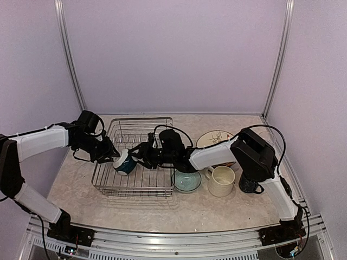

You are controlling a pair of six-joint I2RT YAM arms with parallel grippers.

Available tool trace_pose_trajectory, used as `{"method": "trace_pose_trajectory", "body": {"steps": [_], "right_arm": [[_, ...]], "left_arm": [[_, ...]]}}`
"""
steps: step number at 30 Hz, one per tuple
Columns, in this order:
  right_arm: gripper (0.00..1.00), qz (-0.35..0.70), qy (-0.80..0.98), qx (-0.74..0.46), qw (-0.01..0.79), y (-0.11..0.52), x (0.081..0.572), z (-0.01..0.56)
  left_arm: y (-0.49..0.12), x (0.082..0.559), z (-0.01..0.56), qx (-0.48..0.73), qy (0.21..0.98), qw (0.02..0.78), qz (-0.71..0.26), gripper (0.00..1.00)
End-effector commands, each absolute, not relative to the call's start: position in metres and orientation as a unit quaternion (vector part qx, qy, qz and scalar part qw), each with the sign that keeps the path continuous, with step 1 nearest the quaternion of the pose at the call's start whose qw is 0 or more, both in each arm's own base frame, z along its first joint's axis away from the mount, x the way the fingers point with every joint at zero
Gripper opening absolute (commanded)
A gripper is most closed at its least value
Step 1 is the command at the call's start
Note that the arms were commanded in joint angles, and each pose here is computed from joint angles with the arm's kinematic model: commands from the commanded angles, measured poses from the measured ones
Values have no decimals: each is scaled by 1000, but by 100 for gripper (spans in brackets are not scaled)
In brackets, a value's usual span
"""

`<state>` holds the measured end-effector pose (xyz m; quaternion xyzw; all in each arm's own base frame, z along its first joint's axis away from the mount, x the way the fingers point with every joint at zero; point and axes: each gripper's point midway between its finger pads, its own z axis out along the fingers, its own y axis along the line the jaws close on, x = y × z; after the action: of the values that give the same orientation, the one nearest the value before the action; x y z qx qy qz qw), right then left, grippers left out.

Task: Unload the mixed dishes from the dish rack
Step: Grab the bowl from the dish rack.

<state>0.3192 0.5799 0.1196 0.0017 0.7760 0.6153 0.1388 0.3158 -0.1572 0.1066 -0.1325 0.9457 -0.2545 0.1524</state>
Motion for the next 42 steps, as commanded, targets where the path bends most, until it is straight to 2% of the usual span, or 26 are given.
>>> {"method": "trace_pose_trajectory", "body": {"steps": [1, 3, 10, 13, 18, 24, 31, 42], "right_arm": [[49, 700, 696, -52, 150, 605, 308, 174], [46, 714, 681, -62, 147, 612, 302, 184], [44, 720, 679, -63, 129, 622, 298, 181], [32, 732, 669, -63, 111, 626, 294, 180], [28, 725, 675, -74, 115, 628, 290, 182], [13, 735, 664, -72, 114, 628, 291, 185], [1, 744, 654, -72, 117, 621, 287, 193], [0, 748, 640, -107, 139, 614, 276, 227]], "left_arm": [[-162, 287, 76, -122, 958, 88, -245, 36], [-164, 286, 76, -120, 957, 85, -248, 34], [-166, 285, 88, -114, 955, 96, -257, 34], [-167, 283, 90, -113, 954, 98, -259, 34], [-178, 282, 93, -101, 952, 97, -272, 34], [-179, 277, 87, -101, 956, 90, -262, 35], [-173, 269, 99, -99, 961, 104, -238, 41], [-159, 266, 171, -81, 939, 210, -261, 55]]}}
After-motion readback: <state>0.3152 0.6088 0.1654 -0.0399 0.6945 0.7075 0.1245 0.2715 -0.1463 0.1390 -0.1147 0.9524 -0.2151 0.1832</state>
